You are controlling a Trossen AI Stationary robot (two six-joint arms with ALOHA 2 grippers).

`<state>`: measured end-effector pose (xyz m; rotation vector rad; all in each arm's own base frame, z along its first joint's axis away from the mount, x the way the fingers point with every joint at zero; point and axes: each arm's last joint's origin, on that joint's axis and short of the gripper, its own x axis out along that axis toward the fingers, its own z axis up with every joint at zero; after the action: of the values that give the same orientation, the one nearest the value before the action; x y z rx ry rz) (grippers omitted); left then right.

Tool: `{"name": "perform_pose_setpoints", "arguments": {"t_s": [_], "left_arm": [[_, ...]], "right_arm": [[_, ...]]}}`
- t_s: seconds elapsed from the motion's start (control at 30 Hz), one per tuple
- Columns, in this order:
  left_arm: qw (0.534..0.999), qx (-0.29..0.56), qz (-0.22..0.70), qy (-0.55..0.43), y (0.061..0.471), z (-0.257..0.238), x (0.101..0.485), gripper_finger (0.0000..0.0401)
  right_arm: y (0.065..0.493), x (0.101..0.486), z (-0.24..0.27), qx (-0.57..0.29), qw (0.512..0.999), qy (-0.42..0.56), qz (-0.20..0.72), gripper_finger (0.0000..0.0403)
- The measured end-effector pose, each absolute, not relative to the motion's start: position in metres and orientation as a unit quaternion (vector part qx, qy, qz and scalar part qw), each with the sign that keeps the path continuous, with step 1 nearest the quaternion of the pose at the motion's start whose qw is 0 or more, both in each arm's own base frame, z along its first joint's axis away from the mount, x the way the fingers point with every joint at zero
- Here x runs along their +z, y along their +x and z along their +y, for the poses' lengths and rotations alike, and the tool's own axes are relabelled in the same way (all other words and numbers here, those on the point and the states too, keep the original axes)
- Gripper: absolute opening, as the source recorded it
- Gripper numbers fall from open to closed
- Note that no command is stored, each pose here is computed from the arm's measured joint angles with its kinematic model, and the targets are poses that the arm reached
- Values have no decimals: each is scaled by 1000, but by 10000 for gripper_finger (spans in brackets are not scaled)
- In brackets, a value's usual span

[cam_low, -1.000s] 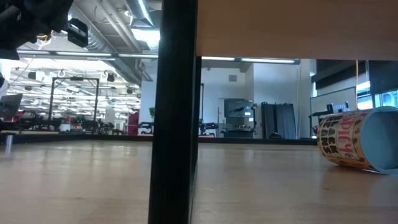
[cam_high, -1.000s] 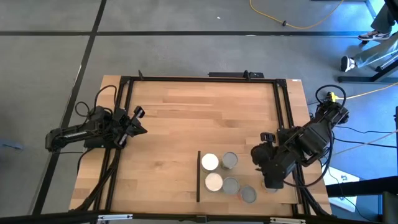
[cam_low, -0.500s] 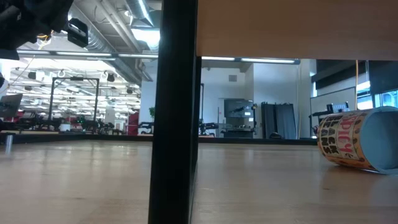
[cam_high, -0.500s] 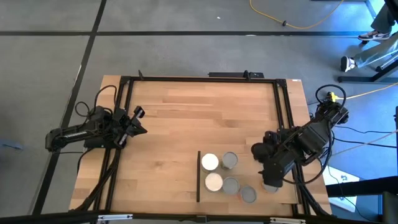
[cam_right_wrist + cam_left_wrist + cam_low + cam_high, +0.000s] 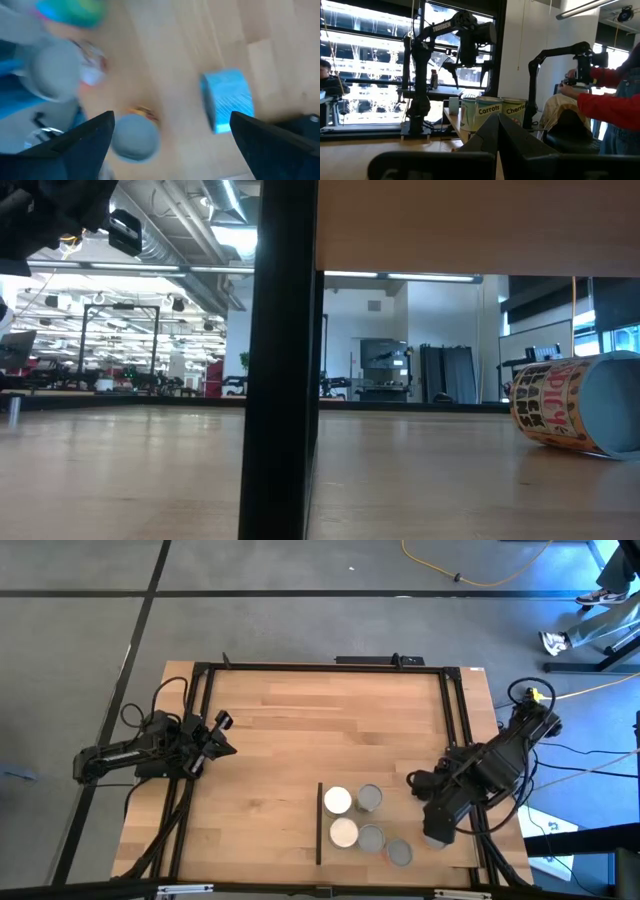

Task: Pick and place cans onto a shelf
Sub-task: Adjust the tuna can on the shelf

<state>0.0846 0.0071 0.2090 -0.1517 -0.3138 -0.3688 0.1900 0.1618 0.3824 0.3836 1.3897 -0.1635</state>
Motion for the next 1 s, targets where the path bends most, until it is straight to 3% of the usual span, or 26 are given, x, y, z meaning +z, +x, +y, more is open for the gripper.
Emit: {"name": "perform_pose_setpoints", "arguments": {"t_s": [0.2, 0.53, 1.0], "left_arm": [[968, -183, -155, -75, 85, 7, 209, 0], [968, -183, -155, -75, 85, 7, 209, 0], [968, -182, -155, -75, 85, 7, 209, 0]], "right_arm": [[180, 361, 158, -90, 736, 139, 656, 398], [168, 372, 143, -93, 776, 124, 612, 398], [155, 362, 122, -99, 772, 114, 617, 398]]}}
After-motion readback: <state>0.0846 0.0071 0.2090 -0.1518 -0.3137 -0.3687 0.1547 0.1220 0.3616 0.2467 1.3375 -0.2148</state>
